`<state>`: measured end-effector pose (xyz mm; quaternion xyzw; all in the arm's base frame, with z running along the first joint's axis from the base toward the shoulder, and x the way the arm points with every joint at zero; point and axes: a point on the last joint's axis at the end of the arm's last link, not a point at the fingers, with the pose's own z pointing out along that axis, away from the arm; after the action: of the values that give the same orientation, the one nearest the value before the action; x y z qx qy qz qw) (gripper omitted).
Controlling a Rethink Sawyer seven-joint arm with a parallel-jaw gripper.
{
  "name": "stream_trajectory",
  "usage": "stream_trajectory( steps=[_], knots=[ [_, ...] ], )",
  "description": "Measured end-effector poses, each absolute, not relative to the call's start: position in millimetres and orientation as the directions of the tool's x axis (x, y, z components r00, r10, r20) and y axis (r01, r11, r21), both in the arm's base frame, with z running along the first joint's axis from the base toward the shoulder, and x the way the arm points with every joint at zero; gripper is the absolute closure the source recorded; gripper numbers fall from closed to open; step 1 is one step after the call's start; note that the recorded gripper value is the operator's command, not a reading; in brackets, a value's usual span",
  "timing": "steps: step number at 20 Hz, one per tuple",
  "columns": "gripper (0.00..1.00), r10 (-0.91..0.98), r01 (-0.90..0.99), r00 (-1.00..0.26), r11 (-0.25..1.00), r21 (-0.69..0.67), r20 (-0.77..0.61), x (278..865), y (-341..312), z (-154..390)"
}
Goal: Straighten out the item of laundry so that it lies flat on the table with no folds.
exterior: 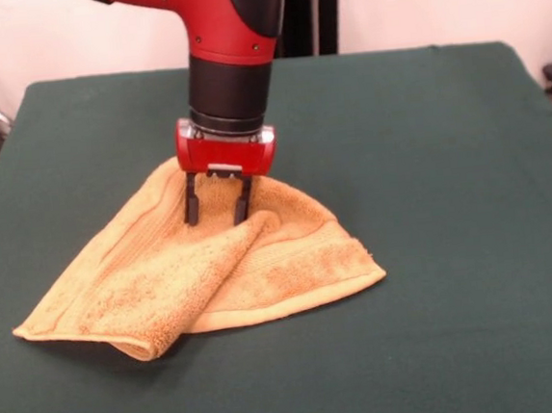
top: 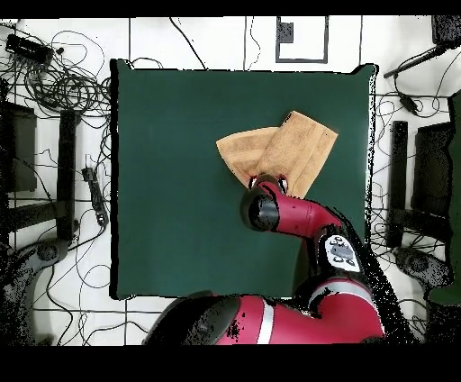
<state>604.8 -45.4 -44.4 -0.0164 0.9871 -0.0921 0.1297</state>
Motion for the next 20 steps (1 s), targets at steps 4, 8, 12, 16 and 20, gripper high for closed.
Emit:
stream_trajectory(
  steps=[4, 8, 12, 16, 20],
  knots=[
    [0.00, -0.056, -0.008, -0.964, 0.983, -0.185, -0.260, 604.0, -45.5, -44.7],
    [0.00, -0.061, -0.010, -0.961, 0.982, -0.186, -0.270, 602.4, -45.8, -45.0],
    [0.00, -0.066, -0.015, -0.959, 0.983, -0.184, -0.276, 601.4, -46.7, -45.4],
    [0.00, -0.062, -0.012, -0.959, 0.984, -0.178, -0.277, 601.3, -47.5, -45.5],
    [0.00, -0.061, -0.012, -0.959, 0.985, -0.175, -0.278, 601.3, -47.9, -45.7]
  ],
)
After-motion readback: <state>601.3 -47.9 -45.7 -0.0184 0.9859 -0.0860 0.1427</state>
